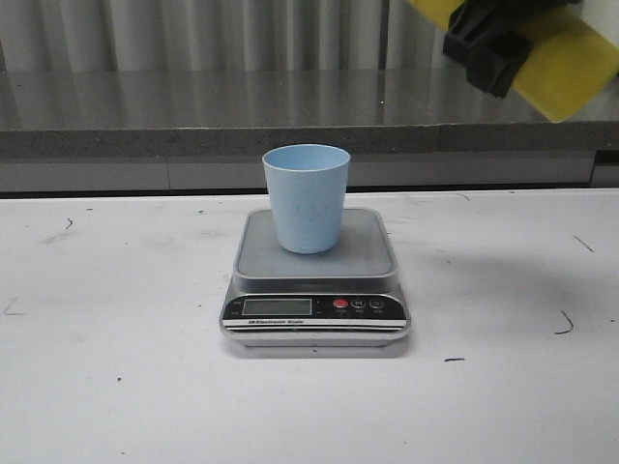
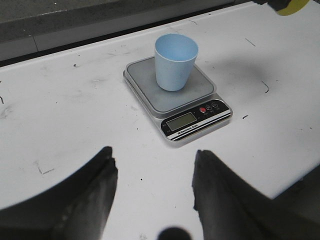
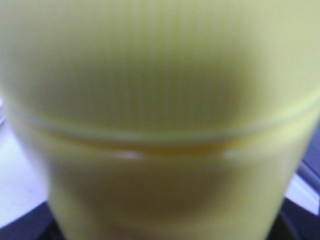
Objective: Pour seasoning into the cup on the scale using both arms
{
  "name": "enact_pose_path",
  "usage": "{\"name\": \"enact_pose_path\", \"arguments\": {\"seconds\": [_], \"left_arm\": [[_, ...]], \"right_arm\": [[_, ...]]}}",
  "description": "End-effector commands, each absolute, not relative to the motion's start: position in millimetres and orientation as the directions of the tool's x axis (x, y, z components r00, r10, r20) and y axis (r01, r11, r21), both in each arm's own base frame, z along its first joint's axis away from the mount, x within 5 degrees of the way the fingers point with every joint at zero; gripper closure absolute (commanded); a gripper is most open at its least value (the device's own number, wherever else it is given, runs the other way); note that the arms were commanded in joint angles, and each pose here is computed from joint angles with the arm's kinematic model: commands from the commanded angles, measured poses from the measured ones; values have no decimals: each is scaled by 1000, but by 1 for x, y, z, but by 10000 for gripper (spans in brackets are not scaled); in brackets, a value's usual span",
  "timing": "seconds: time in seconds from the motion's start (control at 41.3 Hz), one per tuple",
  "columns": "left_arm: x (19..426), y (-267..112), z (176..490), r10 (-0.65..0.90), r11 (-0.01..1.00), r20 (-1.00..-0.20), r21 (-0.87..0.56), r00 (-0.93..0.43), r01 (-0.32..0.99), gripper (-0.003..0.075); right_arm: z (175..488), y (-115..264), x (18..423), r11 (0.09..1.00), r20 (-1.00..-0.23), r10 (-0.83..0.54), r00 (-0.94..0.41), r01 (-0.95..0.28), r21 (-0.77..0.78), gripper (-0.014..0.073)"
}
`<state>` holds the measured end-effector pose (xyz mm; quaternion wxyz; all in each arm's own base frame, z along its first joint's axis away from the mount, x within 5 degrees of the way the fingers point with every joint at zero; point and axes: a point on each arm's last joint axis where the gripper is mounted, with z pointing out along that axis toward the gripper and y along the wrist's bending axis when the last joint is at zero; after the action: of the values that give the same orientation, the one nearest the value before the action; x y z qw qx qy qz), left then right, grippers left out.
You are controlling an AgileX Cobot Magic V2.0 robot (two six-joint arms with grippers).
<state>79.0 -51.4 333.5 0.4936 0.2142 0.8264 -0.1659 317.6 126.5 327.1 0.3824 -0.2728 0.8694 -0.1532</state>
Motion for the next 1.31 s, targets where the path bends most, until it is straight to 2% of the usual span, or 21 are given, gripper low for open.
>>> {"name": "enact_pose_path", "arguments": {"seconds": [0.0, 0.194, 0.436, 0.533, 0.678, 0.945, 1.09, 1.284], "left_arm": [[80, -53, 349, 134, 845, -927, -76, -349, 528, 365], [80, -53, 349, 134, 845, -927, -76, -349, 528, 365], [80, -53, 349, 134, 845, -927, -76, -349, 528, 365], [80, -53, 349, 134, 845, -927, -76, -349, 528, 365], [80, -53, 349, 134, 845, -927, -76, -349, 528, 365], [80, -53, 349, 134, 845, -927, -76, -349, 528, 365], [80, -53, 349, 134, 845, -927, -76, -349, 528, 365], [80, -53, 349, 134, 845, -927, -76, -349, 528, 365]], "right_arm": [[363, 109, 297, 862, -750, -506, -427, -292, -415, 234], [344, 77, 272, 916, -851, -389, -352, -242, -318, 234], [289, 55, 265, 914, -923, -308, -229, -340, -221, 234], [276, 42, 270, 934, -951, -223, -214, -326, -146, 234], [256, 28, 286, 947, -967, -141, -211, -314, -70, 234], [221, 33, 312, 906, -984, -160, -79, -408, -115, 234], [205, 30, 322, 922, -988, -144, -48, -369, -116, 234], [190, 27, 331, 942, -999, -52, -2, -331, -48, 234]]}}
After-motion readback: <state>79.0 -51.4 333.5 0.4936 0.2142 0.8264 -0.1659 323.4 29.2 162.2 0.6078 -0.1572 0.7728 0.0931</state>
